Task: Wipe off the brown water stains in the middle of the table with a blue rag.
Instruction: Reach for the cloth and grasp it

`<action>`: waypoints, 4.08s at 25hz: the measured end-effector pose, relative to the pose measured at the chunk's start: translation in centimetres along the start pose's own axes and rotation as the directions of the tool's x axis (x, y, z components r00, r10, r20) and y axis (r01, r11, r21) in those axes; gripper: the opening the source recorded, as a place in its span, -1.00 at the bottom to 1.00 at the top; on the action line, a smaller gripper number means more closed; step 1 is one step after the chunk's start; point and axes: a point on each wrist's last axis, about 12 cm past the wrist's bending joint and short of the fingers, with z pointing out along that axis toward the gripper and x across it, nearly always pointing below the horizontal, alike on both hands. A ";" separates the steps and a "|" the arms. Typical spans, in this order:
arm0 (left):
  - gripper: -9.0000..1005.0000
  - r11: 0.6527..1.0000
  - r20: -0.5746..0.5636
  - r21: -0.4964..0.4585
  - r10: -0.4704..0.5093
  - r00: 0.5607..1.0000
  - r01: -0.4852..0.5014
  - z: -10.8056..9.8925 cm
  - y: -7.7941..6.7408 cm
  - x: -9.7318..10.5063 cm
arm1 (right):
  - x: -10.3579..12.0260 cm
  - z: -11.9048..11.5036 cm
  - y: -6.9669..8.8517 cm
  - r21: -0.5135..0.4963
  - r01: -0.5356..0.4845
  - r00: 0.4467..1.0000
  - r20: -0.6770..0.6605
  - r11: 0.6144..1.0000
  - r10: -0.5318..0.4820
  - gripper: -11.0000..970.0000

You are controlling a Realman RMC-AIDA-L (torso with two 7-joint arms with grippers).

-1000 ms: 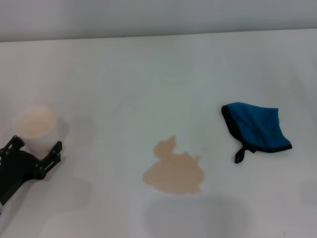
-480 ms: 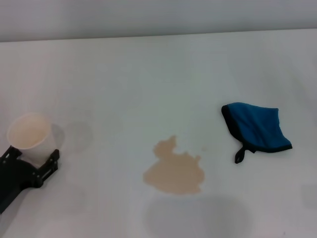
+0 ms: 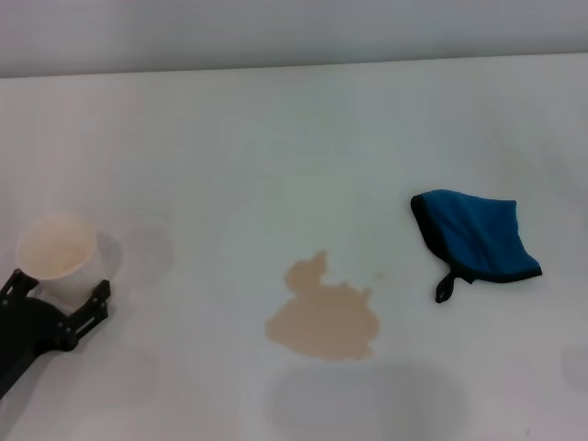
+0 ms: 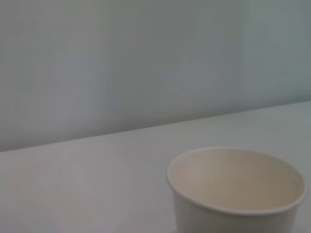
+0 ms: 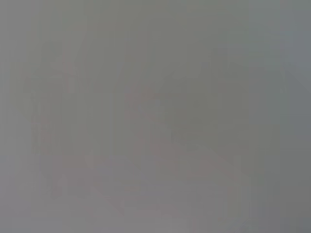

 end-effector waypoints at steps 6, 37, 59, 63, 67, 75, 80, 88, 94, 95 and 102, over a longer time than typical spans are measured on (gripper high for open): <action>0.75 1.000 -0.008 -0.008 0.008 1.000 -0.008 -0.4 0.0 0.3 | 0.0 -0.2 0.0 0.002 -0.002 1.000 0.000 1.000 0.002 0.76; 0.75 0.997 0.225 -0.038 -0.050 0.973 0.060 -8.5 -2.1 1.2 | 0.1 -1.6 -1.4 0.042 0.031 0.999 -0.031 0.999 -0.030 0.76; 0.75 0.914 0.307 -0.390 0.012 0.952 0.114 -7.3 5.5 -1.3 | -5.3 1.8 -3.3 -0.335 -0.433 0.857 -0.441 0.837 0.266 0.76; 0.75 0.909 0.280 -0.399 0.000 0.960 0.117 -6.5 5.9 -1.4 | -6.3 4.8 -2.7 -0.335 -0.527 0.749 -0.618 0.781 0.239 0.76; 0.75 0.898 0.266 -0.422 -0.009 0.964 0.125 -6.3 6.4 -1.3 | -7.2 7.8 -1.5 -0.328 -0.572 0.623 -0.770 0.752 0.138 0.76; 0.75 0.896 0.239 -0.426 -0.024 0.971 0.127 -5.6 6.6 -1.2 | -10.0 12.8 3.2 -0.337 -0.488 0.458 -0.884 0.805 -0.092 0.76; 0.75 0.897 0.230 -0.422 -0.030 0.973 0.127 -5.2 6.6 -1.2 | -12.2 15.2 8.0 -0.432 -0.344 0.399 -0.871 0.834 -0.286 0.76; 0.75 0.900 0.226 -0.416 -0.034 0.974 0.128 -4.9 6.4 -1.2 | -13.6 16.5 16.5 -0.629 -0.180 0.328 -0.763 0.756 -0.557 0.76; 0.75 0.904 0.213 -0.409 -0.039 0.976 0.125 -4.5 6.4 -1.2 | -13.2 16.5 20.3 -0.697 -0.092 0.285 -0.703 0.711 -0.652 0.76; 0.75 0.904 0.212 -0.408 -0.039 0.977 0.124 -4.4 6.5 -1.3 | -13.1 16.5 20.7 -0.702 -0.076 0.275 -0.697 0.708 -0.662 0.76; 0.75 0.910 0.210 -0.398 -0.037 0.977 0.120 -3.5 6.5 -1.7 | -11.9 16.2 21.6 -0.713 -0.012 0.211 -0.687 0.701 -0.695 0.76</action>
